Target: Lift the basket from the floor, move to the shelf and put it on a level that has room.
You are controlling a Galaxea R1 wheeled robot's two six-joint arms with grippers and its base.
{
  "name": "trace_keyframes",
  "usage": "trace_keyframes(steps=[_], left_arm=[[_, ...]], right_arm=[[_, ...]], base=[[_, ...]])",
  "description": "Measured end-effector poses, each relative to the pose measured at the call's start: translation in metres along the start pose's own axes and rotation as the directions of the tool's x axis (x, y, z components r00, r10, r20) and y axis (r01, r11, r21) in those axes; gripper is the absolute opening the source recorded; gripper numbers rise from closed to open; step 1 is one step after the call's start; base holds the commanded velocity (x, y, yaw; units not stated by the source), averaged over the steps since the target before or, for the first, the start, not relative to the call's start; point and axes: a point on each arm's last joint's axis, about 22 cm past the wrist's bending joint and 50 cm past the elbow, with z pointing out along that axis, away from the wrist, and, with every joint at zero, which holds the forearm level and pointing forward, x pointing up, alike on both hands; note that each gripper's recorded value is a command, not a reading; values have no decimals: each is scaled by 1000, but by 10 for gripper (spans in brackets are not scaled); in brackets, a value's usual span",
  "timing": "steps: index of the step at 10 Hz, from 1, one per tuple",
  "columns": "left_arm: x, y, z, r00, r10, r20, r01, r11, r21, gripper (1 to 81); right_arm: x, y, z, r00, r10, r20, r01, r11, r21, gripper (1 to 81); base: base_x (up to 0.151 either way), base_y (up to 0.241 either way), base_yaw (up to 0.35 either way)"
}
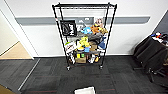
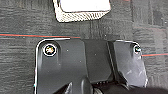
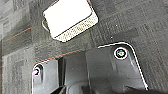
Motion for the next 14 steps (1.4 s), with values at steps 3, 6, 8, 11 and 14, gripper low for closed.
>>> trace_keyframes(steps=[3, 6, 8, 11, 14], left_arm=[[-3, 0, 0, 1000, -1, 3, 1, 1000, 0, 811], [-6, 6, 2, 1000, -3, 8, 3, 1000, -7, 811], [-6, 5, 2, 1000, -4, 8, 4, 1000, -7, 811], [-18, 8, 3, 1000, -9, 26, 9, 1000, -10, 811], [-19, 13, 4, 999, -36, 27, 36, 999, -15, 811]], right_arm=[[-4, 1, -1, 1000, 2, 5, -2, 1000, -2, 811], [-2, 2, 0, 1000, 0, 2, 0, 1000, -3, 811], [1, 2, 0, 1000, 0, 0, 0, 1000, -4, 811], [-11, 6, -1, 1000, 3, 21, -3, 1000, -14, 811], [-13, 3, 1, 1000, 4, 27, -4, 1000, -12, 811]], base=[[98, 0, 0], [72, 0, 0], [0, 0, 0], [0, 0, 0], [0, 0, 0]])
